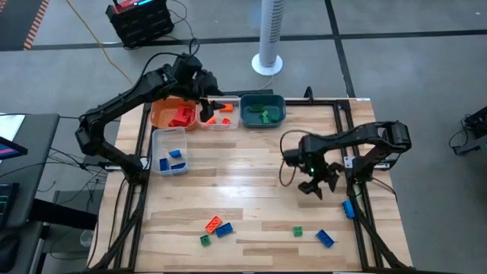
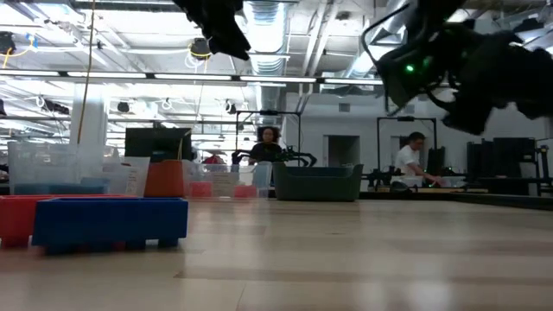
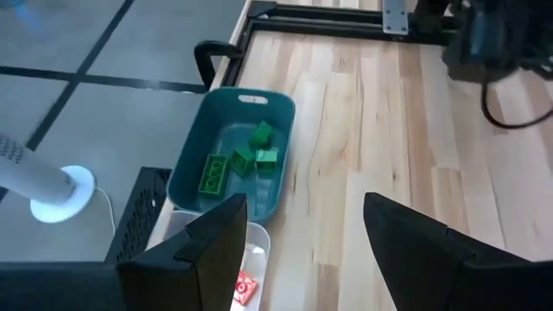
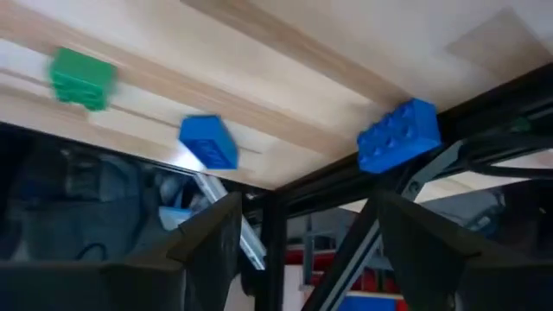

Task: Sort blocks
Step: Put the blue game piece into the bottom transparent bin

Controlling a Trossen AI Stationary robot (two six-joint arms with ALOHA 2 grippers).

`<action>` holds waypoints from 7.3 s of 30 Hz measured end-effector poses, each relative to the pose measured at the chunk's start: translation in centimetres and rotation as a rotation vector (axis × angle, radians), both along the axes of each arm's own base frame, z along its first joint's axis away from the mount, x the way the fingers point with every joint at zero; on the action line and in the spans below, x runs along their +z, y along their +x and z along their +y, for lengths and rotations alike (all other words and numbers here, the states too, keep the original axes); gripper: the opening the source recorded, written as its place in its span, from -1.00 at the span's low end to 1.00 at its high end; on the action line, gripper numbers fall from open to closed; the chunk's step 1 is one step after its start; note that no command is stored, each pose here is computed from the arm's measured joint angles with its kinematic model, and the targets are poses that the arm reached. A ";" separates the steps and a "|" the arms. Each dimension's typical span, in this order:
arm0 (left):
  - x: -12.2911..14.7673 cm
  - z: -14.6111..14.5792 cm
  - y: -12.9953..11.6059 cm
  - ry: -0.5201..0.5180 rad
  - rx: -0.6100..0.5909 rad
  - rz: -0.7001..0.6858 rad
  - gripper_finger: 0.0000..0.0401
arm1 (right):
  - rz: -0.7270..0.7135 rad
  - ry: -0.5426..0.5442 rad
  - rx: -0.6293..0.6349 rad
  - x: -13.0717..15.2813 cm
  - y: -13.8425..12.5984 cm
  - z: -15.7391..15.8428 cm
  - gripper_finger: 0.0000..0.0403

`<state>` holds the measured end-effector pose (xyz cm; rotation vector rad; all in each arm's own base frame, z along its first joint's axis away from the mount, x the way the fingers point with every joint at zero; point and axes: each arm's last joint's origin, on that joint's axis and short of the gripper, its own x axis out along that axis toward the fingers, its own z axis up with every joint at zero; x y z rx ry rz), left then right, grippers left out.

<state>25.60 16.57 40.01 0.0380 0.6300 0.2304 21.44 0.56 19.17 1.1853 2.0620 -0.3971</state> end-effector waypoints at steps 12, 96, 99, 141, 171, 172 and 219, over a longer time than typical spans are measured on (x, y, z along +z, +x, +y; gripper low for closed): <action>-0.4 -0.2 -0.3 -0.025 -0.006 0.051 0.14 | 0.121 0.039 0.077 -3.4 -2.9 3.0 0.37; -0.6 -0.8 -0.1 -0.040 -0.023 0.072 0.14 | -0.615 -0.268 1.034 -0.8 -1.0 8.8 0.37; -0.6 -0.8 -0.1 -0.047 -0.017 0.070 0.14 | -0.644 -0.238 1.107 -0.8 -1.1 9.2 0.37; -0.6 -0.1 -0.6 -0.106 0.004 0.050 0.14 | -0.803 -0.422 1.049 -1.6 3.2 5.3 -0.60; -3.6 -1.9 4.2 -0.130 -0.237 -0.343 0.14 | -1.965 -1.451 0.074 18.1 11.6 -9.9 -0.48; -3.3 -2.0 4.3 -0.123 -0.239 -0.370 0.14 | -1.972 -1.449 0.069 18.1 11.7 -9.8 -0.48; -13.8 -8.3 -12.5 -0.549 0.575 0.662 -0.37 | -1.490 -0.960 0.216 13.5 8.5 -10.1 0.45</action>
